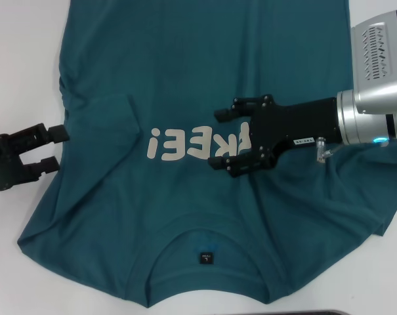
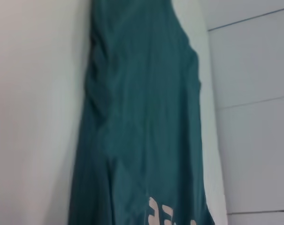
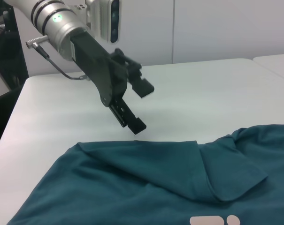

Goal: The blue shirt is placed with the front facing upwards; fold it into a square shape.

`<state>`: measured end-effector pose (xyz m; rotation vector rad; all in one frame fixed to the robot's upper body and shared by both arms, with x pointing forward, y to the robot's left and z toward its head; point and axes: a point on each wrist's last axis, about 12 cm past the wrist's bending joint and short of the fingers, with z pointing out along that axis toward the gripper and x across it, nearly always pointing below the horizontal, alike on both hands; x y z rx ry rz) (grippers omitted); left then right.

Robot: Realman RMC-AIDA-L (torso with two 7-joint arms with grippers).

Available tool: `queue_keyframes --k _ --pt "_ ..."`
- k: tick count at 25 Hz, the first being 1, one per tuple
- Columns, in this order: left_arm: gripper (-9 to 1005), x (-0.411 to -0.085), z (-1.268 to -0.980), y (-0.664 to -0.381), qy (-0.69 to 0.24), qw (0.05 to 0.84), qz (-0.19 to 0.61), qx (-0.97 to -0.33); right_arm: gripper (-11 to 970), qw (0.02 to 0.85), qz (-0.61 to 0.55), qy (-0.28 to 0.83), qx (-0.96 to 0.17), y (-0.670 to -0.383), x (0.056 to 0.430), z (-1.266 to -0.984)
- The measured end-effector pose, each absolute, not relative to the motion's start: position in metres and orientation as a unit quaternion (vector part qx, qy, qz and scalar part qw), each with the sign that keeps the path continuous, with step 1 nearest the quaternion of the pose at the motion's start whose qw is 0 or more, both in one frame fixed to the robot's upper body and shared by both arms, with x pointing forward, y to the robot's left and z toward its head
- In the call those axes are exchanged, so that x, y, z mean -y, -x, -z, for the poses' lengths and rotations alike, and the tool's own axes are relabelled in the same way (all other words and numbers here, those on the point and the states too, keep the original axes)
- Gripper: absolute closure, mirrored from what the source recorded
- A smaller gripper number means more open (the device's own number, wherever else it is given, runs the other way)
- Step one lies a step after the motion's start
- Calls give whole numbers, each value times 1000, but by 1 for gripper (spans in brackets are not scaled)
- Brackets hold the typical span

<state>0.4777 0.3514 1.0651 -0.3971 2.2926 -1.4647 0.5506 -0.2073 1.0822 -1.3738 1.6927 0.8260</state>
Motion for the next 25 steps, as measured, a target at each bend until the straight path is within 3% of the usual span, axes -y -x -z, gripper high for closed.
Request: queue_keyframes --k 25 --pt "32 -345 -1050 -477 150 174 491 -840 80 395 -325 539 -669 -550 209 -1081"
